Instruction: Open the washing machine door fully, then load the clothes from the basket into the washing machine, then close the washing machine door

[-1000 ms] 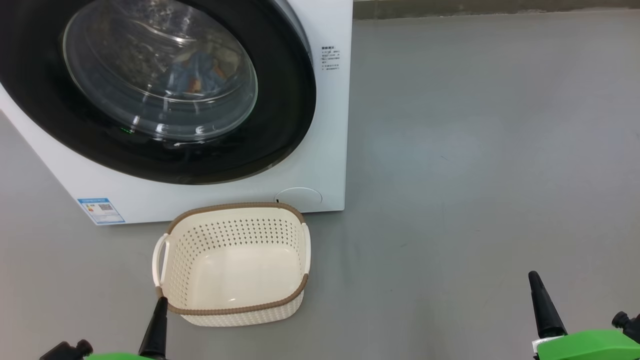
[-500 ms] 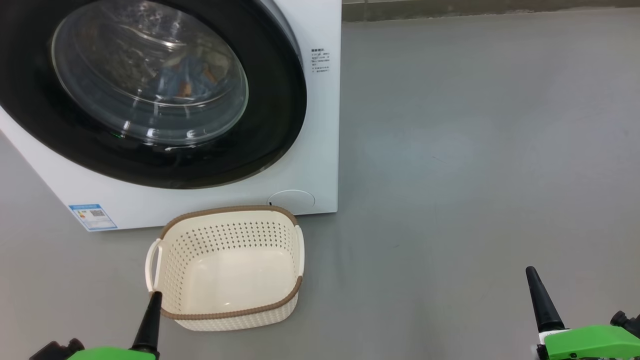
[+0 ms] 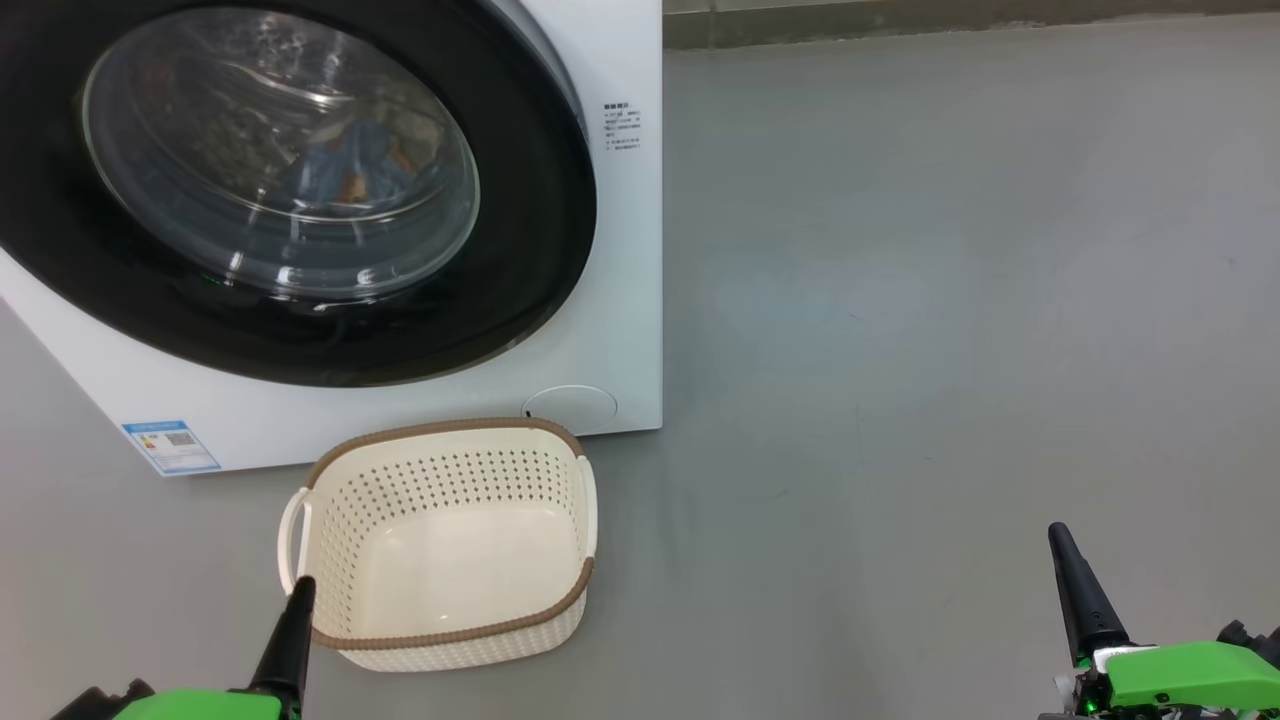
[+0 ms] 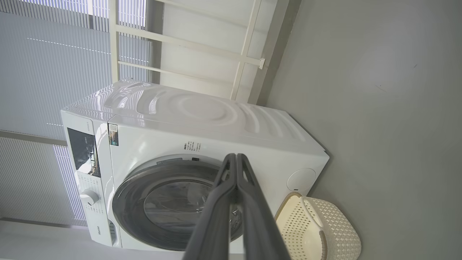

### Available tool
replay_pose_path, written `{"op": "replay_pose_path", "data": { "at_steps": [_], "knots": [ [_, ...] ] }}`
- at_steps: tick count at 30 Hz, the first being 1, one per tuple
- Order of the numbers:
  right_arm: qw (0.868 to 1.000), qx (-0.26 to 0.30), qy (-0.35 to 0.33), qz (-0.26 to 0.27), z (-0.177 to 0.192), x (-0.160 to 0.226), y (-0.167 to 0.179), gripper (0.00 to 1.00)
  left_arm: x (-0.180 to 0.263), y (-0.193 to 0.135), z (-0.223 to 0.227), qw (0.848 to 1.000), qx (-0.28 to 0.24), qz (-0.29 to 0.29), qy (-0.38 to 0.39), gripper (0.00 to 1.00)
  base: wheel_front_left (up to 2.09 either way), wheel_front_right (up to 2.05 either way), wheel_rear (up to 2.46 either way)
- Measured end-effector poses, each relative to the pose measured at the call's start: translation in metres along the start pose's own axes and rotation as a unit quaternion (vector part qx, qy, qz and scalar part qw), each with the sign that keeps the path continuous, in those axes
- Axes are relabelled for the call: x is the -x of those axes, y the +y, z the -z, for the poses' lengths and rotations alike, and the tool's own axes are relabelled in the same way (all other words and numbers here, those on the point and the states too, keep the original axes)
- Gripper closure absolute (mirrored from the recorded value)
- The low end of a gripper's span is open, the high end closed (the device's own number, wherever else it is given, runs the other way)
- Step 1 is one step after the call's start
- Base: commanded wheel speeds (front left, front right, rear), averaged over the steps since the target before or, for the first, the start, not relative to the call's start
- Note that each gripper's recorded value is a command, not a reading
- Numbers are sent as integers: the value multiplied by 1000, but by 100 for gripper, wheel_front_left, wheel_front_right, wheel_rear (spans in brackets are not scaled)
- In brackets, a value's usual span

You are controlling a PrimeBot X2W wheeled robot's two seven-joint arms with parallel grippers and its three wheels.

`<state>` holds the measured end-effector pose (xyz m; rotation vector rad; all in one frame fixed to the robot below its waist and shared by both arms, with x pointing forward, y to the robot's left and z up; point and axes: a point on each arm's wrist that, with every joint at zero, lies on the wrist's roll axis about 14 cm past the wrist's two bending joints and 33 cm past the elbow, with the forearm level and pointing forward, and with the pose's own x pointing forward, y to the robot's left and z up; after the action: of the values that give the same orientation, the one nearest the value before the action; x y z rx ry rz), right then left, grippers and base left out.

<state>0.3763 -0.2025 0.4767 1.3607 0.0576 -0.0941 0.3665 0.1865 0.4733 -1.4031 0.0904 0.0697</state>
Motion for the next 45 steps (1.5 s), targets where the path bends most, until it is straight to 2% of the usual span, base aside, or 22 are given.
{"op": "replay_pose_path", "data": {
  "at_steps": [19, 45],
  "knots": [
    [994, -108, -3, -12, -7, 1, 5, 100, -9, -10, 0, 996, 88, 16, 11, 100, 0, 0, 0],
    [994, -111, -3, -12, -7, 1, 5, 100, -10, -12, -2, 996, 92, 19, 10, 100, 0, 0, 0]
  ]
}}
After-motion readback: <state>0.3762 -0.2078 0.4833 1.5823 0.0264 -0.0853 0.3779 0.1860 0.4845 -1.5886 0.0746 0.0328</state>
